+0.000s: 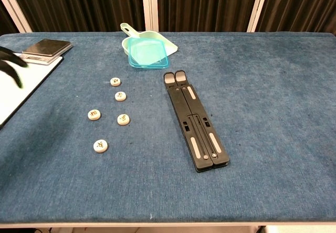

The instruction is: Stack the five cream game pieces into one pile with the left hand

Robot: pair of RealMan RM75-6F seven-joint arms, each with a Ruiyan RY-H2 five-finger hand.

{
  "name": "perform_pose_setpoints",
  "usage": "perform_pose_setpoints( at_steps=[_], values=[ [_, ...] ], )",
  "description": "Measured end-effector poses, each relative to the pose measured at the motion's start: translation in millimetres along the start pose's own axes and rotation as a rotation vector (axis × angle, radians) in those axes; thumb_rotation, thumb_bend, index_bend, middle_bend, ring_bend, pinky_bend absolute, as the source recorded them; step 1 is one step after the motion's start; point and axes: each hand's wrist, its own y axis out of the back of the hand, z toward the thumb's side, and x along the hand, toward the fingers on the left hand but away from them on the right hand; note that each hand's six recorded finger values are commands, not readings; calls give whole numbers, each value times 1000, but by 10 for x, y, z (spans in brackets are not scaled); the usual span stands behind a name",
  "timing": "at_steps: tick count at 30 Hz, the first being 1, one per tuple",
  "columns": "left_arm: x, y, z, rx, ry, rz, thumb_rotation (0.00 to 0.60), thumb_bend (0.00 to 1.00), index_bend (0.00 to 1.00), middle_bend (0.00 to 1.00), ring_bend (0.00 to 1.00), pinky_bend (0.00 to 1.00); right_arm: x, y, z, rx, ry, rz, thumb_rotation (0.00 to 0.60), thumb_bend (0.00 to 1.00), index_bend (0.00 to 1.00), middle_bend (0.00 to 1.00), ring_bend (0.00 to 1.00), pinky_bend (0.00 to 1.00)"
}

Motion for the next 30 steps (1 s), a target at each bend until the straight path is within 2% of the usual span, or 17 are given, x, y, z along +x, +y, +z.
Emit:
perform_pose_setpoints(
  at_steps=[4, 10, 14, 19, 30],
  values=[
    [233, -259, 355, -23, -98, -67, 600, 178, 374, 151, 61, 12, -19, -3, -9, 0, -2, 3, 600, 48, 0, 0, 0, 14],
    [429, -516, 596, -28, -132, -116, 600, 177, 402, 151, 53, 12, -40, 37, -20, 7, -6, -4, 600, 48, 0, 0, 0, 14],
    [477, -571, 644, -25, -122, -110, 600, 194, 418, 150, 34, 12, -53, 44, -17, 9, -5, -4, 600, 48, 0, 0, 0, 14],
    [543, -623, 693, -30, -106, -103, 600, 263, 419, 150, 12, 12, -82, 56, -12, 7, -4, -11, 600, 48, 0, 0, 0, 14],
    [601, -725, 781, -19, -108, -128, 600, 283, 418, 132, 0, 4, -97, 112, -53, 9, -18, -23, 600, 48, 0, 0, 0, 9]
  ],
)
